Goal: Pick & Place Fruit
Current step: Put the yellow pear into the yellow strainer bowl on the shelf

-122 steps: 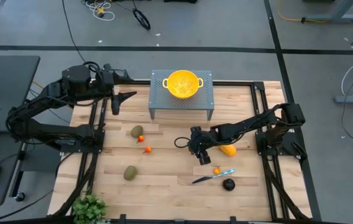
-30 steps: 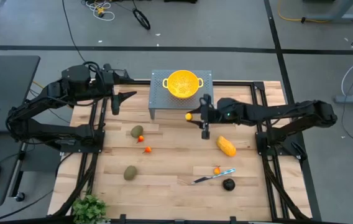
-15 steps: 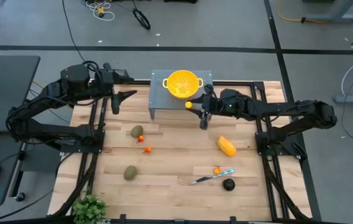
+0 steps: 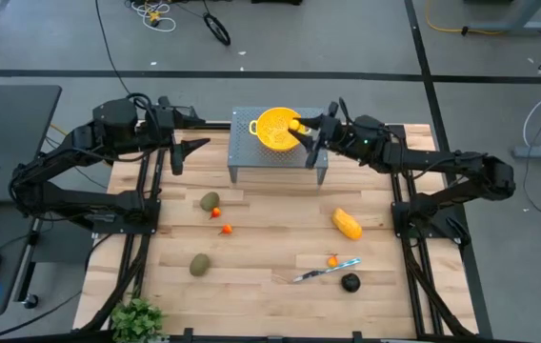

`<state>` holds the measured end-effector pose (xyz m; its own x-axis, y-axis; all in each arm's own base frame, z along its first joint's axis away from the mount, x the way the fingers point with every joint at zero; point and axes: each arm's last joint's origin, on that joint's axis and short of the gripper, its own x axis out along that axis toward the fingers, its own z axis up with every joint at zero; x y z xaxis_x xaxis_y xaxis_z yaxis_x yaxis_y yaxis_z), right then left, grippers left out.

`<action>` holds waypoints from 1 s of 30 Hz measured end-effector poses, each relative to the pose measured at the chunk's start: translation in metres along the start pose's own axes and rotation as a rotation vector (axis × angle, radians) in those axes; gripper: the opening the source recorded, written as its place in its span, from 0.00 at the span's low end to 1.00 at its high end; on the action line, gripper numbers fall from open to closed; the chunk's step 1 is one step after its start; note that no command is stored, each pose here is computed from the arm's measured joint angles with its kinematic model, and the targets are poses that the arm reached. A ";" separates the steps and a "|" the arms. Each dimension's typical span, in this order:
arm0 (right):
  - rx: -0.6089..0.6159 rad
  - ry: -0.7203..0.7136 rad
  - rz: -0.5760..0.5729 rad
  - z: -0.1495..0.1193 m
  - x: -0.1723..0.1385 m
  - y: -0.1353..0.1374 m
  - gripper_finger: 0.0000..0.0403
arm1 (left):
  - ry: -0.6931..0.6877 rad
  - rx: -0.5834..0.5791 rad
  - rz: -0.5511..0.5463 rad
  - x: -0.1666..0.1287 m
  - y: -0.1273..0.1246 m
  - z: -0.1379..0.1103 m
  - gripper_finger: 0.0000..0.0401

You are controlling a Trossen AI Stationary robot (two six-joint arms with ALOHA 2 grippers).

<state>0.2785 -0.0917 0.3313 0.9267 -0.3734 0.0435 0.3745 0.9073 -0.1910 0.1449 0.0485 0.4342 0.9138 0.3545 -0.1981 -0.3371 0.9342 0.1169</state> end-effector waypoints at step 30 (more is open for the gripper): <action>0.037 0.112 0.051 -0.044 0.030 -0.010 0.38 | 0.001 -0.022 0.003 0.000 0.000 0.000 0.60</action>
<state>0.3008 -0.1199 0.2914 0.9359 -0.3442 -0.0752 0.3301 0.9313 -0.1541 0.1449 0.0487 0.4339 0.9125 0.3575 -0.1989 -0.3449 0.9337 0.0960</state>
